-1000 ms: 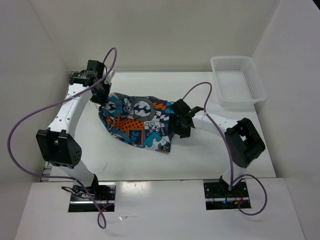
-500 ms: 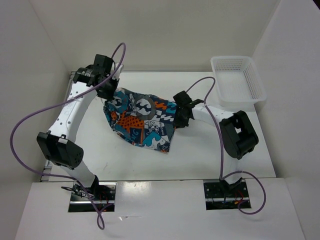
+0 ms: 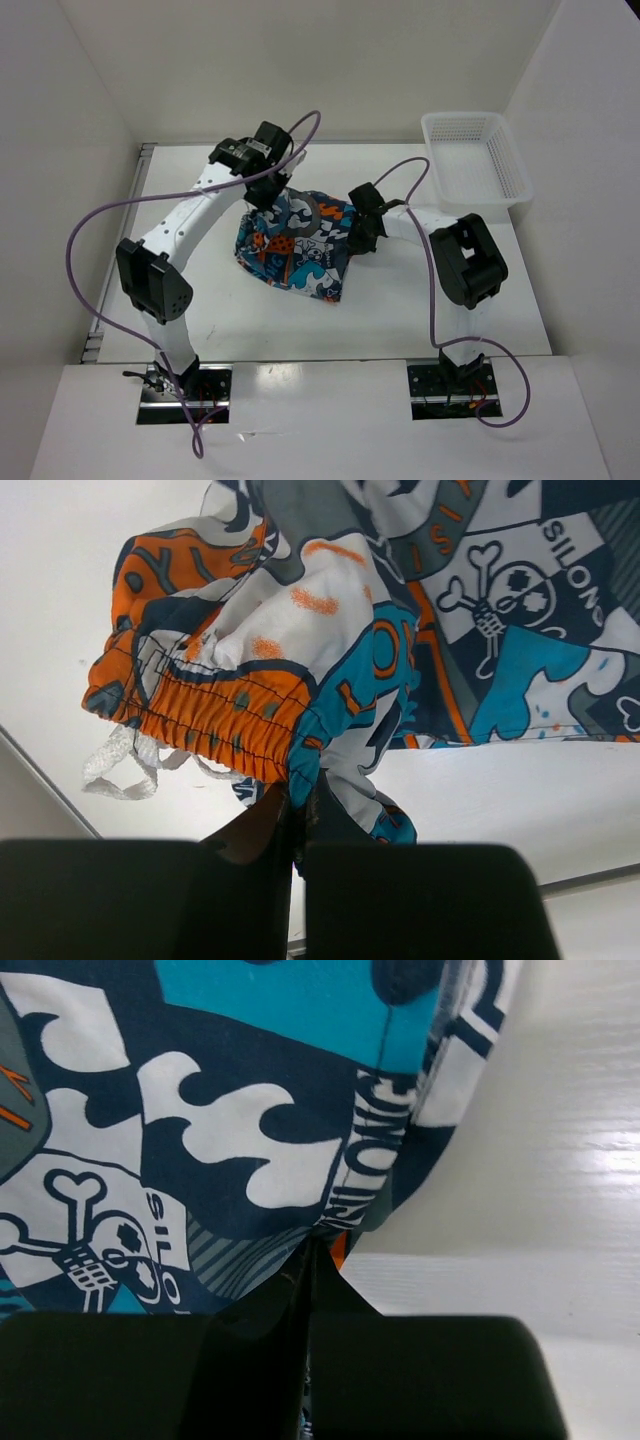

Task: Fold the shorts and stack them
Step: Fold the shorts

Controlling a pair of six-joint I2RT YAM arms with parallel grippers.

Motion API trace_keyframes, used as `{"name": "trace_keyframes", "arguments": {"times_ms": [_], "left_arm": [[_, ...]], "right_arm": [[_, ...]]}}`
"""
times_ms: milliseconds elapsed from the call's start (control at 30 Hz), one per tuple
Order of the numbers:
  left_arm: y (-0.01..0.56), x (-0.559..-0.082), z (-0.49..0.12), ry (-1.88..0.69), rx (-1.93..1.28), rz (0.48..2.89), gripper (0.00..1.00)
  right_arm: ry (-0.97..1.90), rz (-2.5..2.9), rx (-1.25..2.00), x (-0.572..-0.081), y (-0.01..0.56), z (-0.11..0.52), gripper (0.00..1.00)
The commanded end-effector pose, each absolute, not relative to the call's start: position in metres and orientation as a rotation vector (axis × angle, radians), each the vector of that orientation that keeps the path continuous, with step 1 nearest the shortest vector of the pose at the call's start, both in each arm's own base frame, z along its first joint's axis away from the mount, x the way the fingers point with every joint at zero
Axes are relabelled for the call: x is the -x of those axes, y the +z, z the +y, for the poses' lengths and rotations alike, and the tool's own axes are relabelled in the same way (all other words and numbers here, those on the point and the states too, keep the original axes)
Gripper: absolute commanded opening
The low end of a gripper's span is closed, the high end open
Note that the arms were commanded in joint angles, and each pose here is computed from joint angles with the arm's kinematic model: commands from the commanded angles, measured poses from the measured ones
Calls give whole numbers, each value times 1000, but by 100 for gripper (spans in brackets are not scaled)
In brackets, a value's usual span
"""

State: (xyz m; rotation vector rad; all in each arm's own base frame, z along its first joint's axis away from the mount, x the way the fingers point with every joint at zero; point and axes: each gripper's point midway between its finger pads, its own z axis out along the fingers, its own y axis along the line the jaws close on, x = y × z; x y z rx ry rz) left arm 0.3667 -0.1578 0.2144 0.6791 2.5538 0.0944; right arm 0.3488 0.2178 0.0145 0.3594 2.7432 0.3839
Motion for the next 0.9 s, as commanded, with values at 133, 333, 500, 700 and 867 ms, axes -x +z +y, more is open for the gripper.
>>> {"name": "trace_keyframes", "arguments": {"times_ms": [133,333,500,700,867], "left_arm": [[225,-375,-217,-48,-777,2426,0],[197,-370,-256,-236,-840,2349,0],[183,-364,-284,-395,-902,2317,0],[178,-349,-309,-504,-972,2281,0],[157,-353,-312,-496,-982,2319,25]], "right_arm": [[398,2752,-351,-352,-1,223,0],[392,2759,-352,-345,-2,220,0],[390,2760,-339,-345,-2,219,0],[370,2762,-355,-346,-3,214,0],[362,2714,-395,-352,17,200,23]]}}
